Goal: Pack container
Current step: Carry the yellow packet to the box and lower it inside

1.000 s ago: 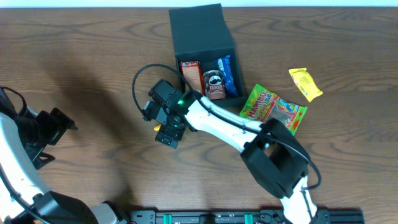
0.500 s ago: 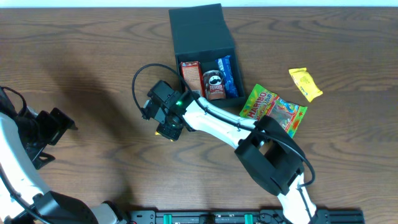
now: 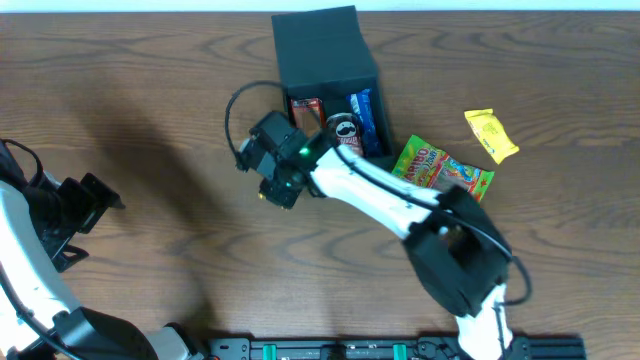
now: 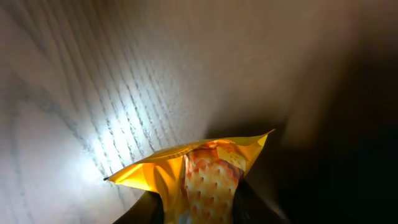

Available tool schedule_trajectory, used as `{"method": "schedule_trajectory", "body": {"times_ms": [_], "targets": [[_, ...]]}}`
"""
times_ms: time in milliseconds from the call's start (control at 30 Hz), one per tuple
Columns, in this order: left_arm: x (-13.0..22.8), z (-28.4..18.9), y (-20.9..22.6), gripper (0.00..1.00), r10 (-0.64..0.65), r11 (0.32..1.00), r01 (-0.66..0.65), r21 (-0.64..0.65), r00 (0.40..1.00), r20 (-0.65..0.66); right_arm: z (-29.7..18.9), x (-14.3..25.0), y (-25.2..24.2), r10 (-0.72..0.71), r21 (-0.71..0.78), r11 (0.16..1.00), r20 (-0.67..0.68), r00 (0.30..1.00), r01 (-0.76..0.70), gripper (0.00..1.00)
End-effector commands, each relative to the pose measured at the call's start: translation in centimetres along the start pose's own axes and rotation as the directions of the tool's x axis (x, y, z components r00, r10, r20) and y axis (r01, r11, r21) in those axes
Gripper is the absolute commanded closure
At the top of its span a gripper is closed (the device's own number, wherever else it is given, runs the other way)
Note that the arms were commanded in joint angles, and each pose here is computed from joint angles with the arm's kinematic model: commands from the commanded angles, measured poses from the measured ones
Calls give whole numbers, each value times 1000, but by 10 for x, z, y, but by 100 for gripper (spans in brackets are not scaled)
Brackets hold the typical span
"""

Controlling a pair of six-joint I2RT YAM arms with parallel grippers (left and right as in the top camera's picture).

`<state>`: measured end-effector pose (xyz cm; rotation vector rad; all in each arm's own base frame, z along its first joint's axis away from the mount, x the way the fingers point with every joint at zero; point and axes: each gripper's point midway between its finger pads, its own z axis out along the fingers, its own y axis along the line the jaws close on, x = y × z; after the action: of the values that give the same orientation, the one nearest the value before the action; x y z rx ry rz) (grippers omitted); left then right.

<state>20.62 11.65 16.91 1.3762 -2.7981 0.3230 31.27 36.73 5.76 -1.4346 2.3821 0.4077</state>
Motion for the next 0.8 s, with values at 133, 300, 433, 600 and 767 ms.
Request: {"method": "schedule_trajectory", "body": {"times_ms": [133,300,433,600,767], "targets": [[-1,-4,1,5,-1,1000,1,-1,1000,13,-101,-53,-44,-15,122,992,238,971,-15,75],[-1,-4,1,5,-2,1000,2,-1,1000,13,-140,-58,-108,-24,293,954,272,962,-60,75],[-2,-4,0,5,-1,1000,1,0,1000,13,-155,-55,-136,-90,366,931,235,968,-3,77],[-1,-4,1,5,-1,1000,1,-1,1000,13,-141,-40,-160,-105,368,929,154,983,42,79],[-2,-4,1,5,-1,1000,1,-1,1000,13,-117,-26,-178,-122,355,931,82,989,85,80]]}}
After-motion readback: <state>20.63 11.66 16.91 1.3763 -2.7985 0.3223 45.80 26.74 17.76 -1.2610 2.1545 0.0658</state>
